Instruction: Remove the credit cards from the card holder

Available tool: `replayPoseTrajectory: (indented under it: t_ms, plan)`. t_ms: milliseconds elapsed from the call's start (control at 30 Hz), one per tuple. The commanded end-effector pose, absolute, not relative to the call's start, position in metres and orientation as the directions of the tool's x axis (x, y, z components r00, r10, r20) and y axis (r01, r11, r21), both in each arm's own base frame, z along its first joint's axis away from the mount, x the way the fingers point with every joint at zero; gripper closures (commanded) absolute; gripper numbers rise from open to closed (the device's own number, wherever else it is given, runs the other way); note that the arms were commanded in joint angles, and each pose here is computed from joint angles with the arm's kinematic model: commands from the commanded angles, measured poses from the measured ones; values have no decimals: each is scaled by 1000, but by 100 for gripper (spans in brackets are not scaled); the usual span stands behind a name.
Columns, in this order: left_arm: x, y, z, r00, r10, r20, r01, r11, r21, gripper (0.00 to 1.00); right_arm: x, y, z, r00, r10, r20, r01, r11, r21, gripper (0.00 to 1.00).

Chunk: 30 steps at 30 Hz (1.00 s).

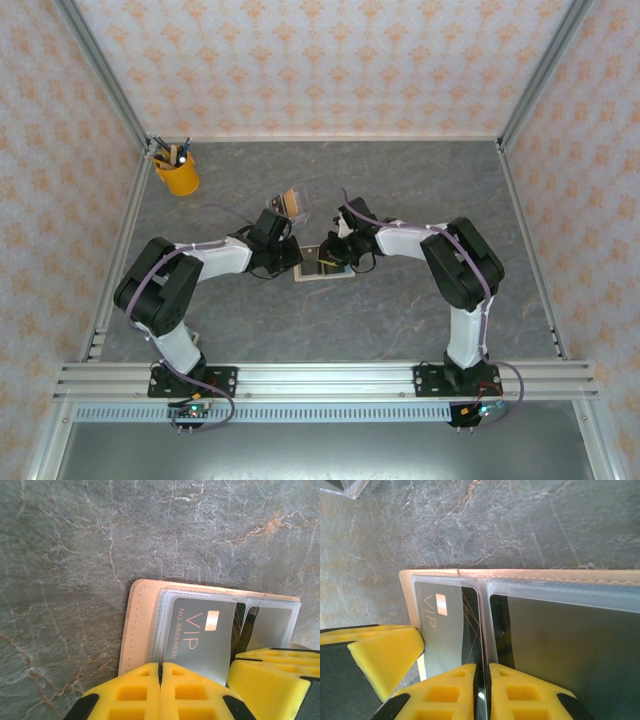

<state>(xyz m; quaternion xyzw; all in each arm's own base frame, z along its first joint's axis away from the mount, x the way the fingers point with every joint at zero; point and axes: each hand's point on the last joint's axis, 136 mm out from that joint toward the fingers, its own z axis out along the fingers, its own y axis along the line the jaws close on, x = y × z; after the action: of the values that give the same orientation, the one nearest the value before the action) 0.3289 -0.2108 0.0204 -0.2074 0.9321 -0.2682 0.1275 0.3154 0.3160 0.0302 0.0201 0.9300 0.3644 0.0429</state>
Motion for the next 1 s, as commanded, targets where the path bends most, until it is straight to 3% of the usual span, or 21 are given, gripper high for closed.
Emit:
replayPoseTrajectory:
  t_ms: [0, 333, 800, 967]
  plan:
    - [281, -195, -28, -898, -440, 13, -406, 816, -412, 95, 315, 335, 51, -995, 42, -87, -39, 648, 760, 86]
    - [286, -200, -15, -901, -435, -4, -386, 804, -451, 88, 316, 334, 62, -992, 57, -112, -51, 634, 772, 100]
    - [298, -195, 10, -904, -421, -69, -347, 819, -456, 82, 314, 305, 56, -981, 81, -174, -56, 746, 664, 100]
    - [300, -199, 10, -907, -415, -64, -340, 815, -470, 84, 305, 303, 51, -991, 65, -118, -28, 759, 650, 98]
